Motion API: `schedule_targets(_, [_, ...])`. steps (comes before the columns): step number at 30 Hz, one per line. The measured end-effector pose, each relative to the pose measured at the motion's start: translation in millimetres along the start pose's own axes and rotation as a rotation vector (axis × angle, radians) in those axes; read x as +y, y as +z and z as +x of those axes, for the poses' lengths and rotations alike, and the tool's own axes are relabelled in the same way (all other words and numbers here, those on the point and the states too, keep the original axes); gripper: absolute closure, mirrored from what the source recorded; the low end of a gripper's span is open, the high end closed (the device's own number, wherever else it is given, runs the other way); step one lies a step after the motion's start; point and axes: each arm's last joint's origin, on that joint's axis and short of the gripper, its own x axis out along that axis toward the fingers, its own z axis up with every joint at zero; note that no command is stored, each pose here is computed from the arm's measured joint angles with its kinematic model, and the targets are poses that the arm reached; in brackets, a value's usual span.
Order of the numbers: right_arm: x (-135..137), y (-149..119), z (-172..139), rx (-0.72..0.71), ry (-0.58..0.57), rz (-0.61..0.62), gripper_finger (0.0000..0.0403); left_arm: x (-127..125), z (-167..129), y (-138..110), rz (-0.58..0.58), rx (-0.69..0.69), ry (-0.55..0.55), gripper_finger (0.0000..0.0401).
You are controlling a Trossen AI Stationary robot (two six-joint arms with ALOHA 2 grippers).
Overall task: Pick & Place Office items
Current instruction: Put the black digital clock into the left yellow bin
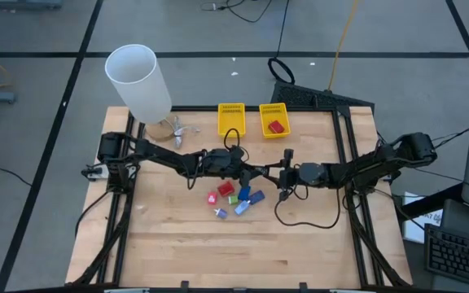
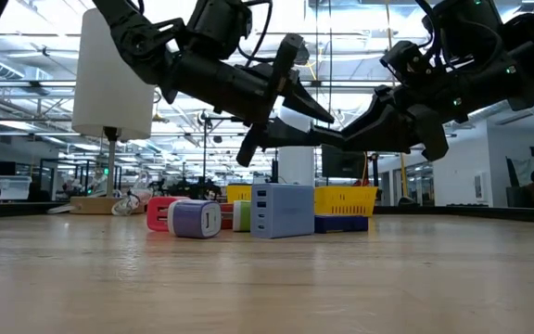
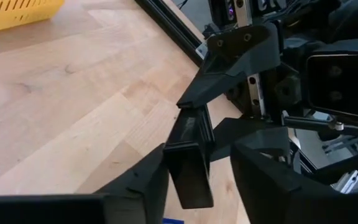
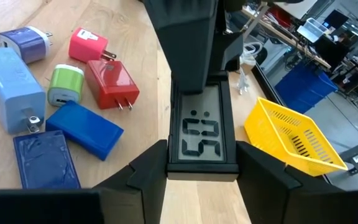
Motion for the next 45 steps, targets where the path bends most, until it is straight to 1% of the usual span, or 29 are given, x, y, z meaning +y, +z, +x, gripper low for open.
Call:
schedule_targets(3, [-0.1,0.1,0.0,-0.001,-0.001,0.0,0.024,0.2,0.0,0.1,0.003,-0.004,0.005,0.0254])
schedule_targets(7, [0.0,0.0,0.0,0.001,-0.001,0.0,0.0237,-0.1,0.0,-0.1,0.027,-0.003,0.004,0.0269])
schedule_targets(16, [0.0,-0.1,0.0,0.001,0.0,0.0,0.0242,-0.1,0.0,-0.4,0.017,0.002,0.001,0.0279])
schedule_targets(23, [-0.1,-0.1,0.0,0.003,-0.005,-0.009,0.0241,0.8,-0.1,-0.6,0.005,0.01,0.002,0.033])
schedule_targets(26, [-0.3,-0.1,0.0,0.004,-0.011,-0.011,0.024,2.2,0.0,0.7,0.026,0.002,0.01,0.0338])
schedule_targets(29, [-0.5,0.4,0.0,-0.001,-0.011,0.038,0.0228,3.9,0.0,2.4,0.077,-0.004,0.017,0.0331])
schedule_targets(32, [-2.0,3.0,-2.1,-0.018,-0.001,0.129,0.0213,2.5,-2.7,7.8,0.141,-0.015,0.008,0.0325])
schedule_targets(36, [-5.6,7.0,-7.5,-0.027,0.001,0.188,0.0198,-5.7,-11.8,21.7,0.231,-0.059,-0.014,0.0342])
schedule_targets(39, [-9.8,11.5,-13.9,-0.04,0.005,0.227,0.0194,-12.3,-21.1,31.2,0.318,-0.077,-0.013,0.0343])
schedule_targets(42, [-13.3,15.6,-21.0,-0.057,0.046,0.265,0.0194,-21.1,-32.7,41.1,0.429,-0.098,-0.015,0.034])
schedule_targets(45, [-17.9,20.9,-28.0,-0.094,0.08,0.306,0.0197,-25.4,-42.1,45.3,0.539,-0.098,-0.011,0.033])
